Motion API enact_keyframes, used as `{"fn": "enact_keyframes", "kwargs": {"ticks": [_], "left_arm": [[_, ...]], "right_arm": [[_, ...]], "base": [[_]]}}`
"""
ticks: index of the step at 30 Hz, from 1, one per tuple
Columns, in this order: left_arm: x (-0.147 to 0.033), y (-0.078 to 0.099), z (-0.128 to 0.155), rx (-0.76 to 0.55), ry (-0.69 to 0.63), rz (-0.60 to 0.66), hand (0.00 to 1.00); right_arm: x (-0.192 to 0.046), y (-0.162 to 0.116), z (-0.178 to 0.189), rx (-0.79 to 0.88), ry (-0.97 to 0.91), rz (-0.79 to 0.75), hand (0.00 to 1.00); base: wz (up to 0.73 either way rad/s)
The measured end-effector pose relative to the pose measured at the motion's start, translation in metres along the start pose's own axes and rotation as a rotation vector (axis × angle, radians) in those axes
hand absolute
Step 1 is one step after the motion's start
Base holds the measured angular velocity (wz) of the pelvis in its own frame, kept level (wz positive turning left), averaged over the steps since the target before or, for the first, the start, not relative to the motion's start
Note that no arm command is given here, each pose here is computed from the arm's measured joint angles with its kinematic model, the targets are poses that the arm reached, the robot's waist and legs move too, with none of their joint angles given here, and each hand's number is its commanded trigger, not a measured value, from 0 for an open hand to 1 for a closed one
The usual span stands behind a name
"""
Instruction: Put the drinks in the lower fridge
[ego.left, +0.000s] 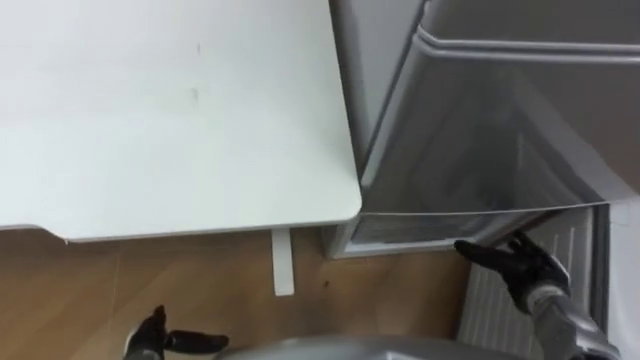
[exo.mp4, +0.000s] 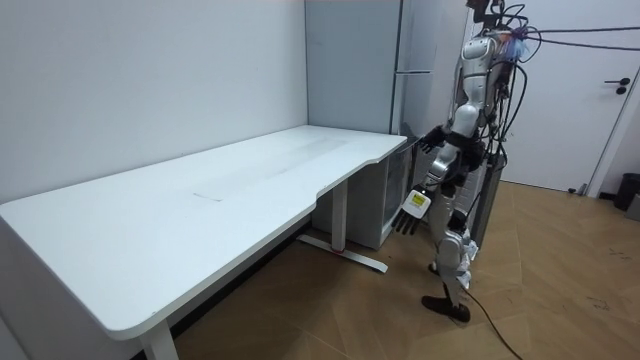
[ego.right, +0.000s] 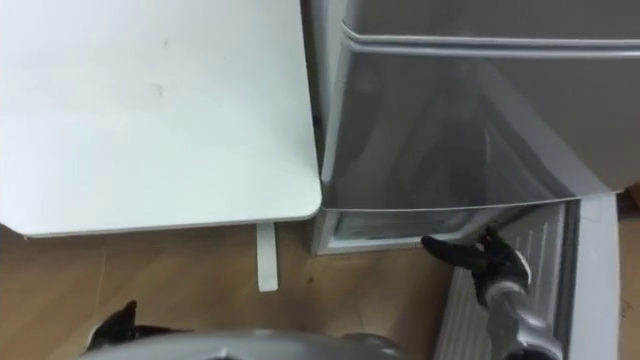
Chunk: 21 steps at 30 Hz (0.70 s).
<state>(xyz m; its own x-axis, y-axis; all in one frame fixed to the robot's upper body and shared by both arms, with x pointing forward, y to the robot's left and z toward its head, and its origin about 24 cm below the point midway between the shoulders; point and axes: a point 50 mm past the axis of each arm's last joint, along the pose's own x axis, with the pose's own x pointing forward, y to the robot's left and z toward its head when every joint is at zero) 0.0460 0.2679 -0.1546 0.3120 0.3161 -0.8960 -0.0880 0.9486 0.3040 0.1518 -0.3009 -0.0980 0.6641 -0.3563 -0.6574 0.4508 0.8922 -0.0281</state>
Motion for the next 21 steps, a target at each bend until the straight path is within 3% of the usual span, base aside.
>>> {"fn": "enact_keyframes", "kwargs": {"ticks": [4,9,21], "left_arm": [[-0.001,0.005,-0.005,0.007,0.015,0.008,0.0],[-0.004,0.005,-0.01,0.042,0.022,0.01,0.0],[-0.009,0.011,-0.022,0.02,0.059,0.034,0.0]], "right_arm": [[-0.002,-0.015,0.019,-0.002,-0.058,-0.088,0.0],[-0.013,-0.021,0.082,0.028,-0.322,-0.184,0.0],[-0.03,-0.047,0.104,0.084,-0.439,-0.41,0.0]], "base": [[-0.04],[-0.06],[-0.02]]}}
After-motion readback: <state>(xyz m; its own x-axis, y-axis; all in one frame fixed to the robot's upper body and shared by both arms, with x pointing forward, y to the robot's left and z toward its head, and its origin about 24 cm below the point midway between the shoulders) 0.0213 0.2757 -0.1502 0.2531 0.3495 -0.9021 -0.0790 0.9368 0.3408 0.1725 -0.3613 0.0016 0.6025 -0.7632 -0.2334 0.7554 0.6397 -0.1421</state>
